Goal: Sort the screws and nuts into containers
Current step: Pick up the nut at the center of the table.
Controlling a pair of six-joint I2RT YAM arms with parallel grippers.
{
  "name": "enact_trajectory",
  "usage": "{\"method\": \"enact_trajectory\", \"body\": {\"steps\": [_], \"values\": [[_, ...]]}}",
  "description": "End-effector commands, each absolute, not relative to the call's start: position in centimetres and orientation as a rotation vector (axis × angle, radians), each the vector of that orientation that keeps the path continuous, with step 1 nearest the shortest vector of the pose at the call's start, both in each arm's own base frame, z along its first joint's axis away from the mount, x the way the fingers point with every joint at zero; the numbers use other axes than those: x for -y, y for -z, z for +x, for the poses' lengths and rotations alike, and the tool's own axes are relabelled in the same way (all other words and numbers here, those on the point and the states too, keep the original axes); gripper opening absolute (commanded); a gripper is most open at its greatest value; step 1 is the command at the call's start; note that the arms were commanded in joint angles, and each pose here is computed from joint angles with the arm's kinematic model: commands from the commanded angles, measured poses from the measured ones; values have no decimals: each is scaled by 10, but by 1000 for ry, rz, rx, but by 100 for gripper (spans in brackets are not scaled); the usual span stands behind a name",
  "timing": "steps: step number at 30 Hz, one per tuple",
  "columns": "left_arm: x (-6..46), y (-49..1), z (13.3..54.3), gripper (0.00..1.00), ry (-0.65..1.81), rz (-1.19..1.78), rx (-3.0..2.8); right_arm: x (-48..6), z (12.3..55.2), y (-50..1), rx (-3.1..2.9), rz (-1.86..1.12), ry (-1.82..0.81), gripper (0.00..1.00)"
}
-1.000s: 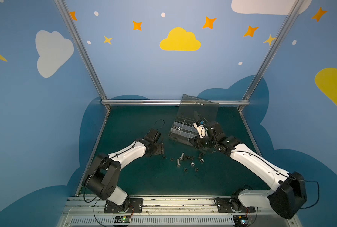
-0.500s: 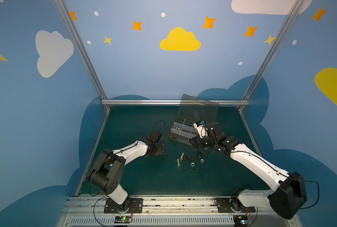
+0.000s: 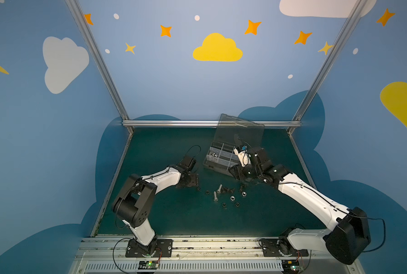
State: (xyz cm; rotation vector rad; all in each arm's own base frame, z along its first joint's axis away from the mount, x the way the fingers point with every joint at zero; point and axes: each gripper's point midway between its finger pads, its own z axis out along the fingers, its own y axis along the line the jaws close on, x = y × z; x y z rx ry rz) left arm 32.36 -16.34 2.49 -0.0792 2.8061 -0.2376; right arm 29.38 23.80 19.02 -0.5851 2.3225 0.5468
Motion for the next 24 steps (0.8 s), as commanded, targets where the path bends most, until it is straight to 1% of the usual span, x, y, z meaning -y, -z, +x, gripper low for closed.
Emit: {"method": "enact_trajectory", "body": {"steps": [1,7,13,17,24], "values": [[164,-25,329,83,224,-45,-2807,-240,296,-193,-2314,-577,-548,60],[161,-19,328,83,192,-2,-2831,-240,296,-192,-2318,-577,-547,60],[167,-20,329,81,233,10,-2833,-243,297,-192,-2318,-576,-557,60],[171,-21,328,76,265,16,-2836,-243,296,-192,-2321,-579,-555,60],[175,-20,323,63,301,26,-2854,-242,296,-191,-2319,-576,-553,60]]}}
